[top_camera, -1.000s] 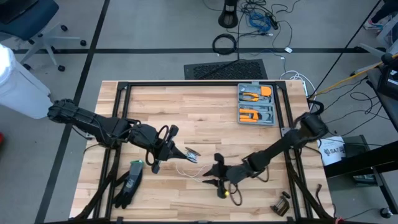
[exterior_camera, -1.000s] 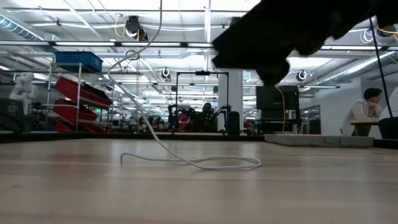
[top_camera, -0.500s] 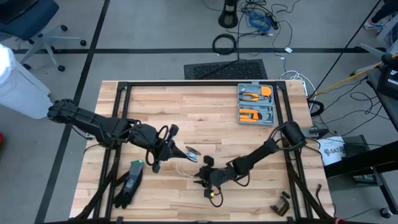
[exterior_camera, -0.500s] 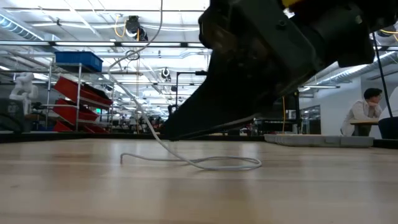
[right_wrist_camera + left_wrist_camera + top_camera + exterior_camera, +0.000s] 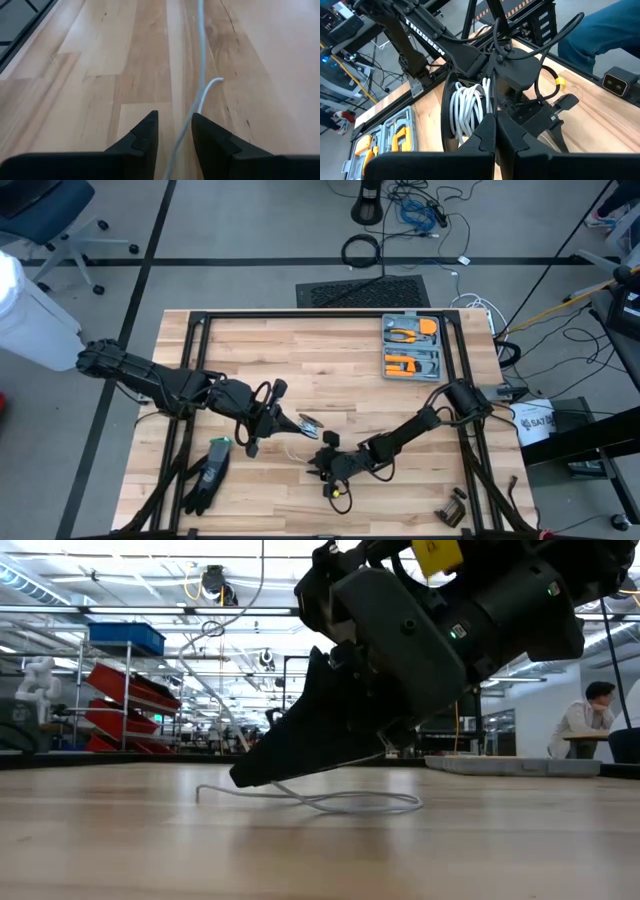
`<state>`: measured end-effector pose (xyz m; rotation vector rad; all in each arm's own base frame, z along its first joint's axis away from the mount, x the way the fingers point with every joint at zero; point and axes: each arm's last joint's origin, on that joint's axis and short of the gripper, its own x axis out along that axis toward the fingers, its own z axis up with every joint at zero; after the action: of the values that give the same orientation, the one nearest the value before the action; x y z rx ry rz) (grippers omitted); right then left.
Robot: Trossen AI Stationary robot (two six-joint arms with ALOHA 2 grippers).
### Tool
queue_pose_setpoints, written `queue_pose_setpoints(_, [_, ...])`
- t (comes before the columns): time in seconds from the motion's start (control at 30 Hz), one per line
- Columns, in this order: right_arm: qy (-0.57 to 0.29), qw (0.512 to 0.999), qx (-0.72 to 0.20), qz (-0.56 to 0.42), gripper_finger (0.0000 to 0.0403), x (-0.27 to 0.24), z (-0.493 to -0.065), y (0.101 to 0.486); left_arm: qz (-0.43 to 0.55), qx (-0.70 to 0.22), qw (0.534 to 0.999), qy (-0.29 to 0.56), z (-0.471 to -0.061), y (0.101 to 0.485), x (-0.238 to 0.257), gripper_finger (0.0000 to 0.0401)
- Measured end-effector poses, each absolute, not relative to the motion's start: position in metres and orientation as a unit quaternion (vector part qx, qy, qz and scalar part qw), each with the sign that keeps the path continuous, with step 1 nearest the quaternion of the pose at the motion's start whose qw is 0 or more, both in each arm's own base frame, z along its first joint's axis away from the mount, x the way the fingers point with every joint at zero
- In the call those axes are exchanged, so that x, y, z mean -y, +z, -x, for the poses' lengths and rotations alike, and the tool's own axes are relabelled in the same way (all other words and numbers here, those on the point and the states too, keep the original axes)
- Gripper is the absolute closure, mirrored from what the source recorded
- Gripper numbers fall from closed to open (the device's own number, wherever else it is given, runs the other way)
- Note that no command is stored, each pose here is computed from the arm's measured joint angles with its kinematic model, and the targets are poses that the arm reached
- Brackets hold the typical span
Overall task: Coil cords
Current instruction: Coil the white wire onto the spool
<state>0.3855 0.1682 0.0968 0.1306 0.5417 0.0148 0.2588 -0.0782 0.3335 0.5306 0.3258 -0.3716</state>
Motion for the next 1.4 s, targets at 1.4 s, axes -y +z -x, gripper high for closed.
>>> queue_pose_setpoints(1.4, [0.046, 0.963, -0.259, 0.060, 0.0403, -0.208, -0.249, 0.311, -0.218, -0.182, 0.925, -0.252, -0.248, 0.332, 0.079, 0.0401])
